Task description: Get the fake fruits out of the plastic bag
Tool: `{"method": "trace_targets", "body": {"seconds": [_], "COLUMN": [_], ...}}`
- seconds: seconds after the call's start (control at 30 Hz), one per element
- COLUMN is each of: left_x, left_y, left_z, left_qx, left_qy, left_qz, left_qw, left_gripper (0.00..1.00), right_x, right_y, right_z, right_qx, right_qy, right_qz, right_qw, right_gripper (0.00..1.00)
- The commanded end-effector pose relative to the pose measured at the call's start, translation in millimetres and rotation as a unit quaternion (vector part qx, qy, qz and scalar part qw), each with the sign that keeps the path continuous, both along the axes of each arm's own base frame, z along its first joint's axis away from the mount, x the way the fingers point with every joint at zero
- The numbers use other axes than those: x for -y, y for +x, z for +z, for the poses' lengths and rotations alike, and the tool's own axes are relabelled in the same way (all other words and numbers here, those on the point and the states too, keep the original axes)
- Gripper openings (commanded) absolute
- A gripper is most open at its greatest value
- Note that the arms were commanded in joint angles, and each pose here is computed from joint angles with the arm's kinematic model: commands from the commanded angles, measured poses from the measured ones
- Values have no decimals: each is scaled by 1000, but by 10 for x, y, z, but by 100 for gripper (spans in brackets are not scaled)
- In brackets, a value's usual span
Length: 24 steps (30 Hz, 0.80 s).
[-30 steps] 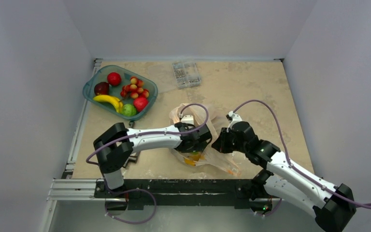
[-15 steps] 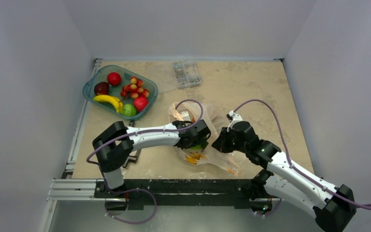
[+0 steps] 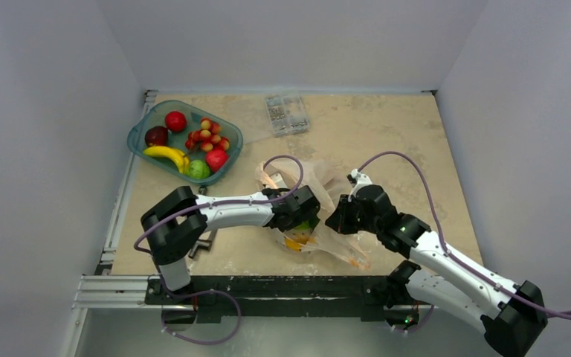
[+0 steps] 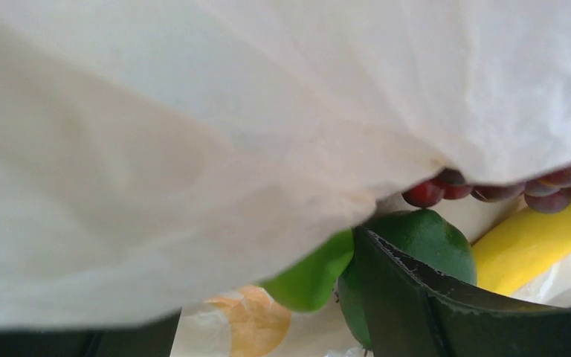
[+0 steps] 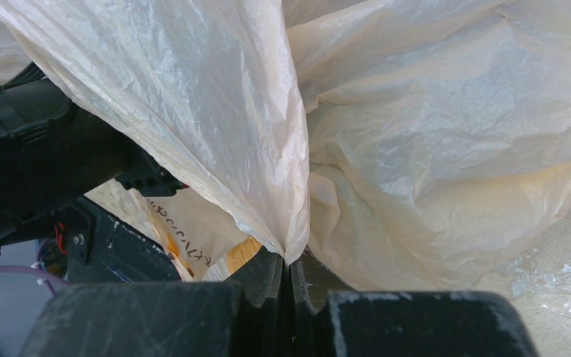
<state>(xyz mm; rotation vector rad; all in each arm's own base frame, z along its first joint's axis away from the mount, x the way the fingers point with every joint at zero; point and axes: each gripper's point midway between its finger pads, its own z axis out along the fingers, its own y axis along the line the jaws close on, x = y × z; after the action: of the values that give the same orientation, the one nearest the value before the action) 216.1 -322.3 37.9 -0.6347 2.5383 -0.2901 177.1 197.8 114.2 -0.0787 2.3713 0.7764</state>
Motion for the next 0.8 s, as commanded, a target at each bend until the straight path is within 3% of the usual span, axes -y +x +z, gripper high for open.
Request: {"method": "trace_targets", "body": {"seconds": [0.0, 0.37, 0.6, 0.77], "left_x": [55, 92, 100, 311], "left_y": [47, 147, 108, 49], "left_z": [-142, 55, 382, 613], "left_qx": [-2, 35, 62, 80], "left_qy": [-25, -9, 1, -34], "left_qz": [22, -24, -91, -176], "left_qw": [999, 999, 994, 981], "left_gripper": [73, 39, 20, 3], "right_x": [-76, 21, 23, 115], "right_y": [83, 70, 142, 202], "right_z": [172, 204, 265, 445], "right_qx": [26, 37, 45, 73], "right_qy": [16, 6, 0, -12], "right_qz": [3, -8, -18, -33], "right_qw": [1000, 999, 999, 997], "right_gripper": [0, 0, 0, 0]}}
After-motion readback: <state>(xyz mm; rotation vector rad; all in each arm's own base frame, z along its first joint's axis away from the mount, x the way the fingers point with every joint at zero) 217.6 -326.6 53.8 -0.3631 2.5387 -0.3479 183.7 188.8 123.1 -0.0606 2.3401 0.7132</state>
